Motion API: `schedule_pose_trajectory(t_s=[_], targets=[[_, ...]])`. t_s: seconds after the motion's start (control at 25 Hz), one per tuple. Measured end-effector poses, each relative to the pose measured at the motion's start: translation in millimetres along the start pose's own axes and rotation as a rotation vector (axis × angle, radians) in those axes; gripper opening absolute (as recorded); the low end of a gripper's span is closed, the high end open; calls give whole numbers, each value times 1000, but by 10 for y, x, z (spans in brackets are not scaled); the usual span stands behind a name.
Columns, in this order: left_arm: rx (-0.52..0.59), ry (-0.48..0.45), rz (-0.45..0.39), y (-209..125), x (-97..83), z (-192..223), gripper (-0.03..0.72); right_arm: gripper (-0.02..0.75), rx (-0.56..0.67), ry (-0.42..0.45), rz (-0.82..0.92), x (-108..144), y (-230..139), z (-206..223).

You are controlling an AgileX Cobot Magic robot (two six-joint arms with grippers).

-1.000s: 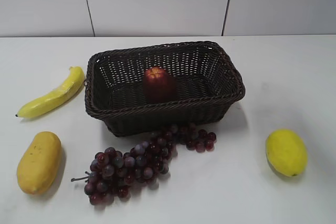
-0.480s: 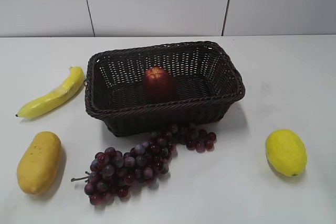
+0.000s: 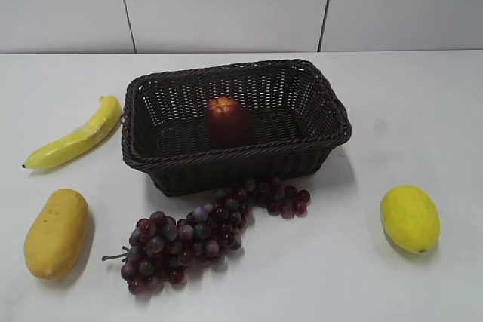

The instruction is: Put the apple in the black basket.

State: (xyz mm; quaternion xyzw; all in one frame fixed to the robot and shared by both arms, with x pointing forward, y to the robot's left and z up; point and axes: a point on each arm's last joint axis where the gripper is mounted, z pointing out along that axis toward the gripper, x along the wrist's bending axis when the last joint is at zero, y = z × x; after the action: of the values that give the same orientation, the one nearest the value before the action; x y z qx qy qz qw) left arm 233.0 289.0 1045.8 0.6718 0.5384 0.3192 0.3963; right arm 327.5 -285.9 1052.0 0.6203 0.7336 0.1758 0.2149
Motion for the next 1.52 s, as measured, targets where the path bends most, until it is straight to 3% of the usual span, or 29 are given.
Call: schedule_pose_trajectory(t_s=[0.32, 0.6, 1.08, 1.52], targets=[[0, 0, 0, 0, 0, 0, 223, 592, -293, -129, 249, -197, -427, -437], [0, 0, 0, 0, 0, 0, 223, 591, -499, -129, 241, -140, -755, -635], [0, 0, 0, 0, 0, 0, 223, 591, -549, -26, 144, -14, -799, -498], [0, 0, 0, 0, 0, 0, 223, 591, -553, -18, 126, -4, -795, -500]])
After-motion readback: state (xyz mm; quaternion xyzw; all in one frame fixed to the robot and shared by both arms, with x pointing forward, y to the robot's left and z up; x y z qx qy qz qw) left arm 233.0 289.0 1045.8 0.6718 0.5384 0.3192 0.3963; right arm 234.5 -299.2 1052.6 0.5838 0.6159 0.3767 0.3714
